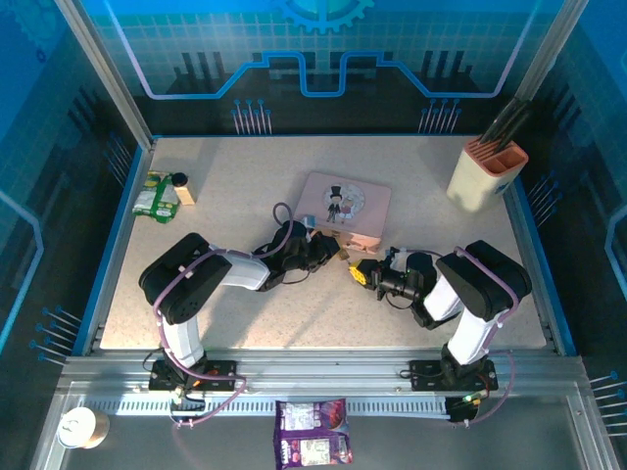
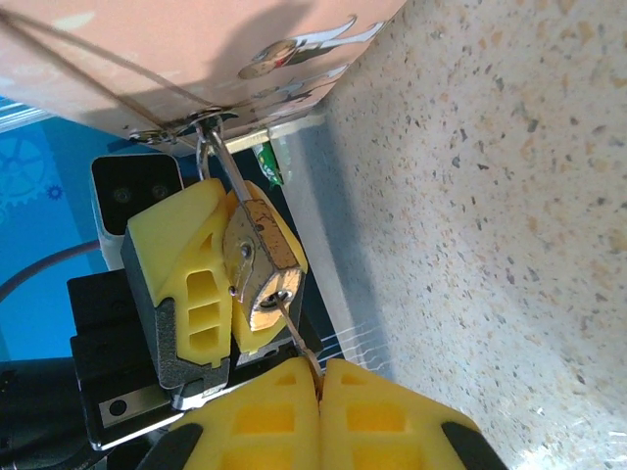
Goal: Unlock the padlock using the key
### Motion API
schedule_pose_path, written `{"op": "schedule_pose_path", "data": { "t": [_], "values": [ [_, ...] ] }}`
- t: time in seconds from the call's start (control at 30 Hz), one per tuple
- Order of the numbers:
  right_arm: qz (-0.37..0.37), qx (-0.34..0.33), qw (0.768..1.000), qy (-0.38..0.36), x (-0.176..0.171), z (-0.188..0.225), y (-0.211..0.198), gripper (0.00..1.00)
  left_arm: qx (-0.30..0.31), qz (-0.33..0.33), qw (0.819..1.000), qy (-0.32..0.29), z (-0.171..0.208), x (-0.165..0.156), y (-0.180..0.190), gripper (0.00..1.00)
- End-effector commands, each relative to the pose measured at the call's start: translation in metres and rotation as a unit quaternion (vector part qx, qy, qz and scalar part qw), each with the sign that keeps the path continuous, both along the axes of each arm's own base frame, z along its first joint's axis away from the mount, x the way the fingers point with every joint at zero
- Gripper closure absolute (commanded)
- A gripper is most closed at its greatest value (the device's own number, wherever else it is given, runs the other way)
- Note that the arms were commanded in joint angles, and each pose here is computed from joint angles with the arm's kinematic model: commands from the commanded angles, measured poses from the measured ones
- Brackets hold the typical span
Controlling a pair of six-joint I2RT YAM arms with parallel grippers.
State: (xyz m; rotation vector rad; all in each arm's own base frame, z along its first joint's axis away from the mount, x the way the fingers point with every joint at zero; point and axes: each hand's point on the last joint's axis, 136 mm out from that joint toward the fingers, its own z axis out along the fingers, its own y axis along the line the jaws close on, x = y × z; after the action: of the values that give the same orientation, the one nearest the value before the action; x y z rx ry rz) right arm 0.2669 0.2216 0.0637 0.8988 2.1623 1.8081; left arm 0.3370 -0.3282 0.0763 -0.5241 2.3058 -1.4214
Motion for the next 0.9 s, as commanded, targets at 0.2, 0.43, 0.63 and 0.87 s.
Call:
{"op": "schedule_pose_path", "data": {
  "t": [0.2,0.43,0.63,0.87],
  "values": [
    [-0.007,0.021,0.999,-0.048,0.013,0.027,0.009,1.00,-0.067,-0.081,0.994,-0.030,0.045,-0.028,-0.034,1.00],
    [-0.011,0.018,0.999,-0.045,0.016,0.024,0.005,1.00,-0.069,-0.086,0.993,-0.029,0.046,-0.030,-0.036,1.00],
    [-0.015,0.027,0.998,-0.053,0.021,0.032,0.000,1.00,-0.059,-0.102,0.993,-0.023,0.045,-0.039,-0.038,1.00],
    [-0.009,0.025,0.998,-0.049,0.020,0.029,0.005,1.00,-0.058,-0.107,0.992,-0.025,0.045,-0.042,-0.043,1.00]
  ]
}}
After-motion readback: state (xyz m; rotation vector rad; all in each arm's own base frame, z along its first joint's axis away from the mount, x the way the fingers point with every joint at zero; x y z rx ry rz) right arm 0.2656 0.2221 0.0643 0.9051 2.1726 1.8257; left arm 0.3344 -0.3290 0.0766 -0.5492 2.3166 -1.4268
